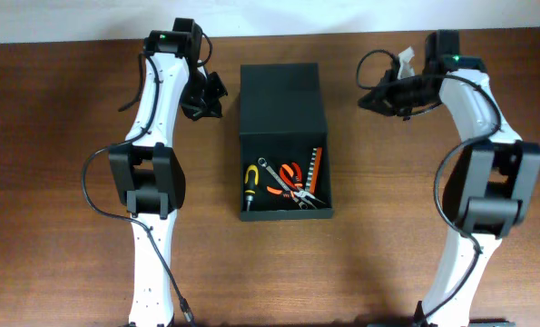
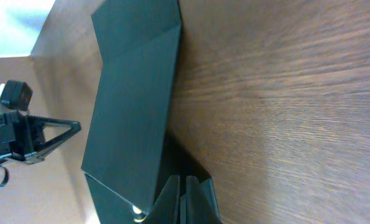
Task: Pack container
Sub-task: 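Raise the left gripper out of the box and move it up-left, then bring both grippers to the box lid's left and right edges, then swing the lid forward with both grippers to close the box, then release the lid and raise both grippers away from the box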
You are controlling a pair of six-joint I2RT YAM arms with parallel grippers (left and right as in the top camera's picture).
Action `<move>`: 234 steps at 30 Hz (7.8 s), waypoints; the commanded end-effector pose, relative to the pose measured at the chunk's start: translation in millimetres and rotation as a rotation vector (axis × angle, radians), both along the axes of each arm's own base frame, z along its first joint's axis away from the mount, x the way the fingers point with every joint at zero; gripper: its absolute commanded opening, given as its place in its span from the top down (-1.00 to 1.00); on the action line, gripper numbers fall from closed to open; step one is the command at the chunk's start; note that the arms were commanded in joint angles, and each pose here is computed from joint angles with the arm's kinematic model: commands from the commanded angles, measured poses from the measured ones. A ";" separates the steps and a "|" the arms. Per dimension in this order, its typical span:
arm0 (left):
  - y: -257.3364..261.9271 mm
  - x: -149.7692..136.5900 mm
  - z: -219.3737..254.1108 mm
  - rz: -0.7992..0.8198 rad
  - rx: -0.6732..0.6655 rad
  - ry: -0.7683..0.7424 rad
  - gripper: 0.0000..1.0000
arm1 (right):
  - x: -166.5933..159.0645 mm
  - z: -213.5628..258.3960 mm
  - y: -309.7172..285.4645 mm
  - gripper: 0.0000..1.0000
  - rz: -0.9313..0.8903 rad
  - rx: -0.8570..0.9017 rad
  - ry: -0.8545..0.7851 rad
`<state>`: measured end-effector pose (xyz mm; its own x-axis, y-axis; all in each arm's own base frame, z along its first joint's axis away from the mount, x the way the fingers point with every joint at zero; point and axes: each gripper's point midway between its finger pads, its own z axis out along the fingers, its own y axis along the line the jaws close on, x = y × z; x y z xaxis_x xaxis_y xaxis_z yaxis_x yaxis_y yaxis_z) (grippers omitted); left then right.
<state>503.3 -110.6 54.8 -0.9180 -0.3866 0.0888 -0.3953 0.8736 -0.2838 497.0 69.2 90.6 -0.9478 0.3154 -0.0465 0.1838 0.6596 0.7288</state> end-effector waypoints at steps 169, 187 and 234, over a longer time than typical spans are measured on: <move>-85.5 -57.7 155.8 -0.481 -0.966 -0.336 0.97 | -12.3 159.3 109.0 0.92 0.310 0.646 -0.195; -120.1 -126.1 231.8 -0.649 -0.982 -0.371 0.96 | -21.4 224.5 60.6 0.92 0.252 0.621 -0.337; 62.6 -87.3 198.9 -0.414 0.353 -0.357 0.46 | -160.8 128.6 -51.1 0.70 0.121 -0.660 0.207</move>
